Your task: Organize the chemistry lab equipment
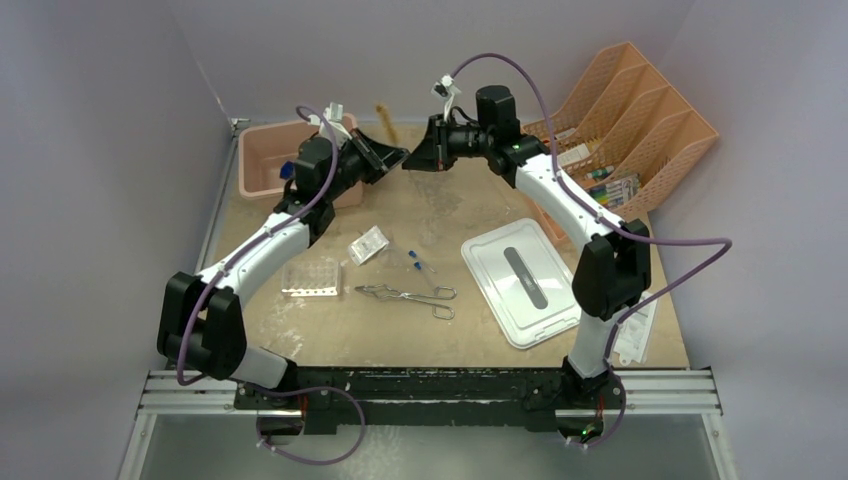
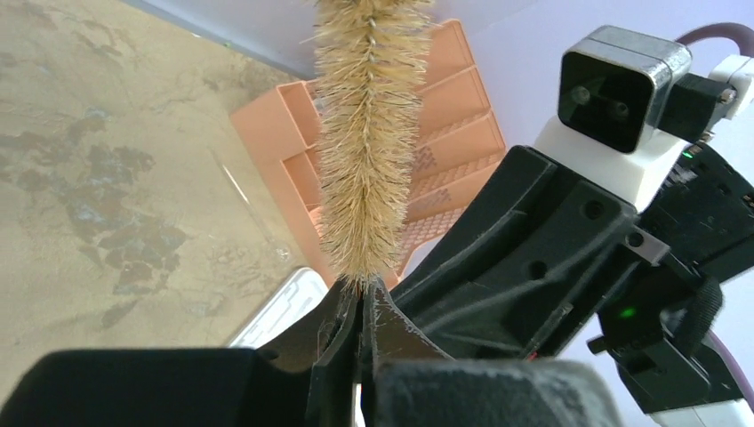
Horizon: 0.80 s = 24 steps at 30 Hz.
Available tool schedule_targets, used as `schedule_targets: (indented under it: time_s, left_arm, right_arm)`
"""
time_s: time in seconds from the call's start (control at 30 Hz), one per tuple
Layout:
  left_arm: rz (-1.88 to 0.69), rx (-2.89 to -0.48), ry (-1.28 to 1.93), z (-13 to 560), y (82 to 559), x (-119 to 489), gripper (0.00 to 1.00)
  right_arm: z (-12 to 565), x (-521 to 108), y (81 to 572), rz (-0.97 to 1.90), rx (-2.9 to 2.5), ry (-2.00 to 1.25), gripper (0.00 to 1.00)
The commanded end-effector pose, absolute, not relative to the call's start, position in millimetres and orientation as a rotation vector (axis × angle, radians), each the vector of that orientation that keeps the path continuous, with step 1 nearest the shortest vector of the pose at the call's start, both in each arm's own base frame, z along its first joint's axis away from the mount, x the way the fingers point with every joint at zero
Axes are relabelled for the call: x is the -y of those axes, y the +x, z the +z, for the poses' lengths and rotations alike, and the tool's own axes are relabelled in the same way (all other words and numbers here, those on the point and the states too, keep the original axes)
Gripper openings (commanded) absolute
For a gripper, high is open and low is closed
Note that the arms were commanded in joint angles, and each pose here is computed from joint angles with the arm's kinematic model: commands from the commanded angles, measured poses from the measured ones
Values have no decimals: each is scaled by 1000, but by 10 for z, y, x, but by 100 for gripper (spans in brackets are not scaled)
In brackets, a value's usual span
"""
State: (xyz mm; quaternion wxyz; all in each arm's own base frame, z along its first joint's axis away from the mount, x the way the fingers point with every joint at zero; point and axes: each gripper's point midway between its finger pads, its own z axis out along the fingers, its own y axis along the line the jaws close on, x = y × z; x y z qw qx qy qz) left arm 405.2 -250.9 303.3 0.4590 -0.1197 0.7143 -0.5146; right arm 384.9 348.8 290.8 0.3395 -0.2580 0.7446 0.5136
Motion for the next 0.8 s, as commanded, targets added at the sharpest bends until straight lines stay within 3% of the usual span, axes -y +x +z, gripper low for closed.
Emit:
schedule_targets:
  time_s: [0.0, 0.1, 0.23, 0.47, 0.77]
  left_arm:
    - [-1180, -1670, -327, 3348, 4140, 2362, 0]
    - [-1002, -1687, -460, 3309, 4298, 2058, 0]
    - [-795, -1630, -760, 3261, 4496, 1420, 0]
    - [-467, -1393, -1219, 3138, 4527, 393, 0]
    - [-159, -1304, -1518, 2945, 4527, -40, 0]
  right_arm:
    - [3161, -3443, 3841, 1280, -1867, -690, 25]
    - [3203, -3334, 3896, 1192, -1878, -643, 47]
    - [3319, -3057, 4069, 1019, -1891, -476, 66]
    - [3296, -2706, 4146, 820, -1920, -355, 70]
    - [3088, -2591, 4079, 771, -1964, -323, 70]
